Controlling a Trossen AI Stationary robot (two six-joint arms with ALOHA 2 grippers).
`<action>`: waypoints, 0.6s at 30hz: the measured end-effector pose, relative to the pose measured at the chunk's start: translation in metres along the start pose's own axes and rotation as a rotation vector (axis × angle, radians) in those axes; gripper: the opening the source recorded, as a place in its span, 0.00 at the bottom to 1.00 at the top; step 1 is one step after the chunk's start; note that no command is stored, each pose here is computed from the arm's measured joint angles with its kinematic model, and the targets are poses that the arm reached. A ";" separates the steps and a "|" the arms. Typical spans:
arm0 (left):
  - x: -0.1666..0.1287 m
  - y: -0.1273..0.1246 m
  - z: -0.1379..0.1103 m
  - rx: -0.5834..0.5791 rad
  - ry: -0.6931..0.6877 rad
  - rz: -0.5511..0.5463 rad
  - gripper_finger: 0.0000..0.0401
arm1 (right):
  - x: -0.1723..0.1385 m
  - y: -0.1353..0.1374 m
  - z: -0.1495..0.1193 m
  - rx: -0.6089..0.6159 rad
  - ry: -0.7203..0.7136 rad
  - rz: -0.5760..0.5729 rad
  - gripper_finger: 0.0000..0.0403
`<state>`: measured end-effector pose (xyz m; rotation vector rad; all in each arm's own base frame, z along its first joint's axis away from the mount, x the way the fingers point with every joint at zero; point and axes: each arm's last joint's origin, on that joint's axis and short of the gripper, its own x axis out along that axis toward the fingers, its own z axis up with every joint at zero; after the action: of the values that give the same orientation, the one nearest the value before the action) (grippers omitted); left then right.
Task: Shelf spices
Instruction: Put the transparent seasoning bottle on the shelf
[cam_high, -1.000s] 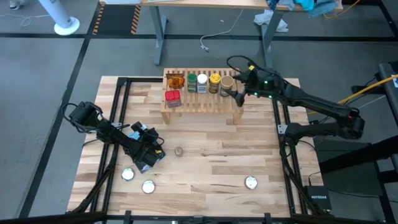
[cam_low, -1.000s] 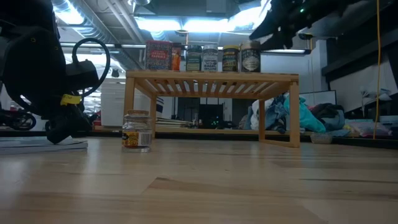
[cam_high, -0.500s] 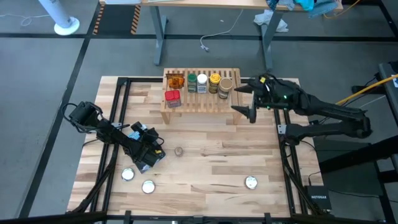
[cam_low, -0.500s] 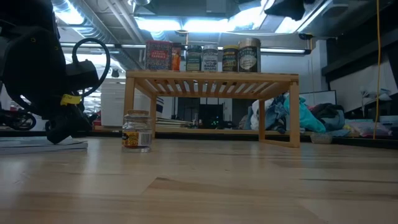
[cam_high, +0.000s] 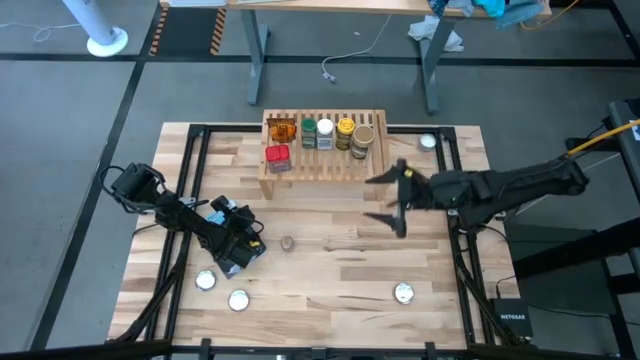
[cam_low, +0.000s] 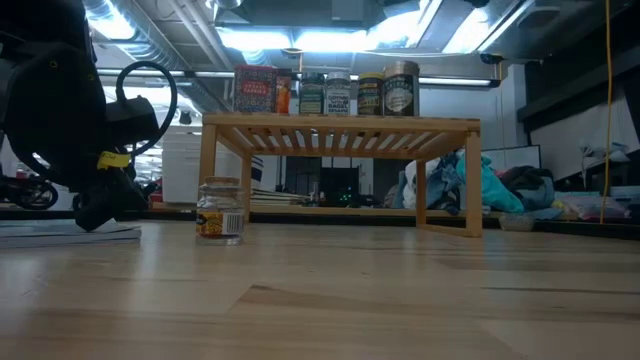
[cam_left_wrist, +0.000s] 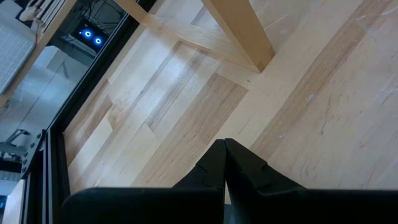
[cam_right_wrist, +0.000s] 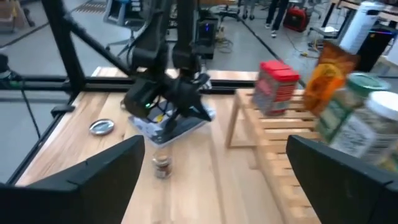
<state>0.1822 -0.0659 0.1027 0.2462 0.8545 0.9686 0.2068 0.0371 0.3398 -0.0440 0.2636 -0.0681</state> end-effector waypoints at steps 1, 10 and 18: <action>0.000 0.000 0.000 0.000 0.000 0.000 0.00 | 0.004 0.006 -0.001 -0.004 0.005 0.000 0.99; 0.000 0.000 0.000 -0.001 0.000 -0.001 0.00 | 0.034 0.048 -0.006 -0.001 -0.051 0.043 0.99; 0.000 -0.004 0.002 -0.047 -0.012 -0.028 0.00 | 0.033 0.069 -0.007 0.027 -0.091 0.002 0.99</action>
<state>0.1863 -0.0680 0.1019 0.1993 0.8211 0.9595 0.2411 0.1033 0.3208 -0.0200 0.1723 -0.0671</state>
